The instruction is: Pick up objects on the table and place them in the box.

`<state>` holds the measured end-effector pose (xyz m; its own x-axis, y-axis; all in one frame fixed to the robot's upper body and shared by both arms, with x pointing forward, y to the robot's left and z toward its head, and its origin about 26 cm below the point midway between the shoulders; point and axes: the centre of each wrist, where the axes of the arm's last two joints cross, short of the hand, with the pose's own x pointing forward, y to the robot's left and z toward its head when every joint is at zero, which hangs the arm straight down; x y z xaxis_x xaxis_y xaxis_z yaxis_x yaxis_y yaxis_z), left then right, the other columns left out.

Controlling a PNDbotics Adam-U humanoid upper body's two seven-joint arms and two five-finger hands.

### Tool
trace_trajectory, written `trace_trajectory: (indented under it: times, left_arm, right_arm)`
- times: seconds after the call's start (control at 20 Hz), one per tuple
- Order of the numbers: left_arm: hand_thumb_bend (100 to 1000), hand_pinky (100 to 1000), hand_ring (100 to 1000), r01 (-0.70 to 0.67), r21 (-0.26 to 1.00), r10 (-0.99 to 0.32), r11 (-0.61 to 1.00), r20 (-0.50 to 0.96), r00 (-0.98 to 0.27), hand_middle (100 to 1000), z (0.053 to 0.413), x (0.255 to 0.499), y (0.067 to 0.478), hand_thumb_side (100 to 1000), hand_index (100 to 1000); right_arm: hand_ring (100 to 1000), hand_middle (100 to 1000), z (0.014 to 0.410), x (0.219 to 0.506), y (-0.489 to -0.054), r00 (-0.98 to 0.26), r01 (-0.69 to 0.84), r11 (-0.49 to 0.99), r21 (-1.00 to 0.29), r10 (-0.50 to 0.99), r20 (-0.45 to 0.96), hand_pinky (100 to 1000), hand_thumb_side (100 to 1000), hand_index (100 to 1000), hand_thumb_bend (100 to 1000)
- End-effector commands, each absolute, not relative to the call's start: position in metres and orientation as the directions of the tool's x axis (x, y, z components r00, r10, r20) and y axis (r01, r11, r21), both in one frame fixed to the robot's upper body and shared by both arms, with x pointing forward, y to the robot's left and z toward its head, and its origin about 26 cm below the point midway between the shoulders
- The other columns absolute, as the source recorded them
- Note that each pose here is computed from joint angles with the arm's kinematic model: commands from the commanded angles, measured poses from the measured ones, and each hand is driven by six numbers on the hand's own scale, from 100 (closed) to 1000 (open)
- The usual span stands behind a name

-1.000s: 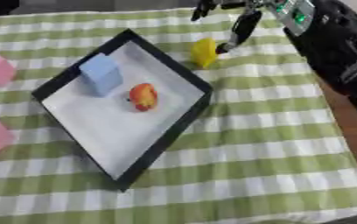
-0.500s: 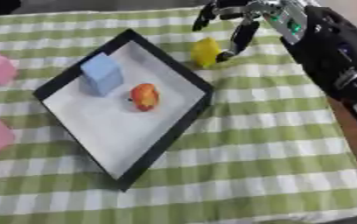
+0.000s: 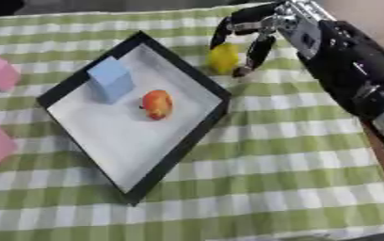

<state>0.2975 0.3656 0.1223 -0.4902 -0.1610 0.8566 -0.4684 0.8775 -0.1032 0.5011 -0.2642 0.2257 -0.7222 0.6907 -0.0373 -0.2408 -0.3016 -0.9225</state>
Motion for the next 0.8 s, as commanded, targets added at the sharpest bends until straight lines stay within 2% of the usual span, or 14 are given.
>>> trace_trajectory:
  times: [0.05, 0.15, 0.2, 0.25, 0.35, 0.5, 0.8]
  left_arm:
    - [120, 812, 798, -0.462, -0.092, -0.18, 0.882, 0.84, -0.512, 838, 0.133, 0.298, 0.368, 798, 819]
    - [119, 812, 798, -0.462, -0.092, -0.18, 0.882, 0.841, -0.511, 838, 0.133, 0.298, 0.368, 799, 818]
    - [119, 813, 797, -0.462, -0.092, -0.18, 0.882, 0.841, -0.511, 838, 0.133, 0.298, 0.368, 798, 818]
    - [119, 813, 797, -0.462, -0.092, -0.18, 0.882, 0.841, -0.511, 838, 0.133, 0.298, 0.368, 798, 818]
    - [119, 812, 797, -0.461, -0.091, -0.18, 0.883, 0.841, -0.51, 836, 0.133, 0.298, 0.368, 797, 816]
    - [120, 813, 797, -0.463, -0.089, -0.182, 0.882, 0.841, -0.509, 835, 0.133, 0.297, 0.369, 796, 816]
    - [119, 813, 797, -0.465, -0.083, -0.188, 0.881, 0.842, -0.506, 834, 0.132, 0.296, 0.37, 794, 816]
  right_arm:
    - [777, 649, 0.233, 0.502, -0.267, -0.777, -0.236, -0.388, -0.891, 0.626, -0.067, 842, 132, 752, 480]
    - [729, 580, 0.229, 0.502, -0.269, -0.758, -0.248, -0.336, -0.909, 0.651, -0.034, 825, 100, 694, 448]
    - [699, 535, 0.228, 0.503, -0.269, -0.748, -0.254, -0.309, -0.917, 0.663, -0.017, 817, 100, 656, 390]
    - [696, 531, 0.228, 0.503, -0.269, -0.738, -0.256, -0.28, -0.925, 0.675, 0.0, 816, 100, 651, 385]
    - [662, 481, 0.231, 0.502, -0.267, -0.727, -0.254, -0.231, -0.939, 0.686, 0.028, 809, 100, 596, 304]
    - [641, 449, 0.242, 0.5, -0.262, -0.725, -0.241, -0.183, -0.953, 0.687, 0.052, 804, 100, 562, 271]
    - [624, 429, 0.283, 0.488, -0.244, -0.758, -0.187, -0.157, -0.97, 0.65, 0.041, 794, 100, 550, 246]
